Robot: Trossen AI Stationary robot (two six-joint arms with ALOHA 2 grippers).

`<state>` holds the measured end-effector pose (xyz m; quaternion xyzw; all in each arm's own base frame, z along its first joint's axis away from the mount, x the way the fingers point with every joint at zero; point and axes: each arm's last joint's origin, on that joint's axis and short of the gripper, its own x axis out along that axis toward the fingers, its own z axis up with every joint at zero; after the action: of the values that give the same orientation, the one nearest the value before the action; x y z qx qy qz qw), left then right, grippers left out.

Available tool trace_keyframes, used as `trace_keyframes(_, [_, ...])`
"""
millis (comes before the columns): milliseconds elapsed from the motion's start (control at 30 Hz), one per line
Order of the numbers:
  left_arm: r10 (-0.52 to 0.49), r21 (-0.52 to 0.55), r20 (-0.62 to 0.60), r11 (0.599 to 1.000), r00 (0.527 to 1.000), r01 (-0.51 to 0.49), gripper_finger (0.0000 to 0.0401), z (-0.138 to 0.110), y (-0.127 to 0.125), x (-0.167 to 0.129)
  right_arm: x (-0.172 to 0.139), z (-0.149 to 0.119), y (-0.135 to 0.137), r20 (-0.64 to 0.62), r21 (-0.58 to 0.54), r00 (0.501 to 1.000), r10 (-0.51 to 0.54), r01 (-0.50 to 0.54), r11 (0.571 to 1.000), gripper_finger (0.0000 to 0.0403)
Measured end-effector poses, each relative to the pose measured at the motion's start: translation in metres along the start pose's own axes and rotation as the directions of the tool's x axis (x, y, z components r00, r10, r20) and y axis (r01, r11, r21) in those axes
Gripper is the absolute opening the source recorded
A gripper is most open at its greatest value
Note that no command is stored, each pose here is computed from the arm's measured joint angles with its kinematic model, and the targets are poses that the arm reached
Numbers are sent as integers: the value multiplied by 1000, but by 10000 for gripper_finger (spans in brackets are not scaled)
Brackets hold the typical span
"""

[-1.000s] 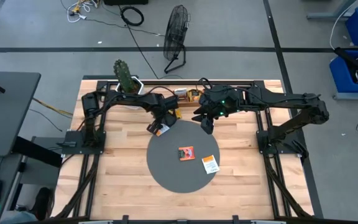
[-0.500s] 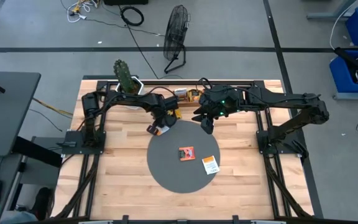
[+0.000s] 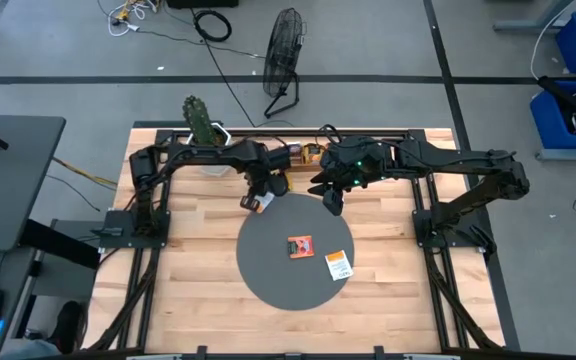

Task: Pick & Place Tea
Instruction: Put the white tea bag into the left section of the wooden organizer

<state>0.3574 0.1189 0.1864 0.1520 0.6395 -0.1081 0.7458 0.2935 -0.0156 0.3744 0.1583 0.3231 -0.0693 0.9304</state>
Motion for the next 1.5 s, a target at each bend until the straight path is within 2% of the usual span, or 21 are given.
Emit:
trace_keyframes(133, [111,-65,11,992,994,-110,3,11,13,-22,0,0,0,0,0,1000,0,0,1000,155])
trace_keyframes(233, [243,-131,24,963,970,-237,2,19,27,-45,0,0,0,0,0,1000,0,0,1000,155])
trace_keyframes(300, [327,-195,47,930,944,-313,2,22,39,-59,0,0,0,0,0,1000,0,0,1000,155])
trace_keyframes(367, [417,-287,76,879,906,-381,2,23,54,-72,0,0,0,0,0,1000,0,0,1000,155])
trace_keyframes(467, [511,-397,109,809,852,-434,2,18,73,-82,0,0,0,1,0,1000,0,0,1000,155])
trace_keyframes(600, [556,-448,111,768,824,-458,2,10,89,-83,0,0,2,0,-3,1000,3,-3,1000,155])
trace_keyframes(900, [525,-441,82,781,847,-442,2,17,94,-51,0,-1,7,19,-7,1000,0,0,1000,155])
trace_keyframes(1100, [559,-389,16,767,829,-510,2,30,90,-27,0,0,7,25,-5,1000,2,-2,1000,155])
trace_keyframes(1333, [561,-332,-30,775,827,-538,2,33,87,-18,0,0,7,26,-3,1000,2,-2,1000,155])
trace_keyframes(1500, [582,-329,-55,757,811,-565,2,31,88,-19,0,0,7,26,0,1000,2,-2,1000,155])
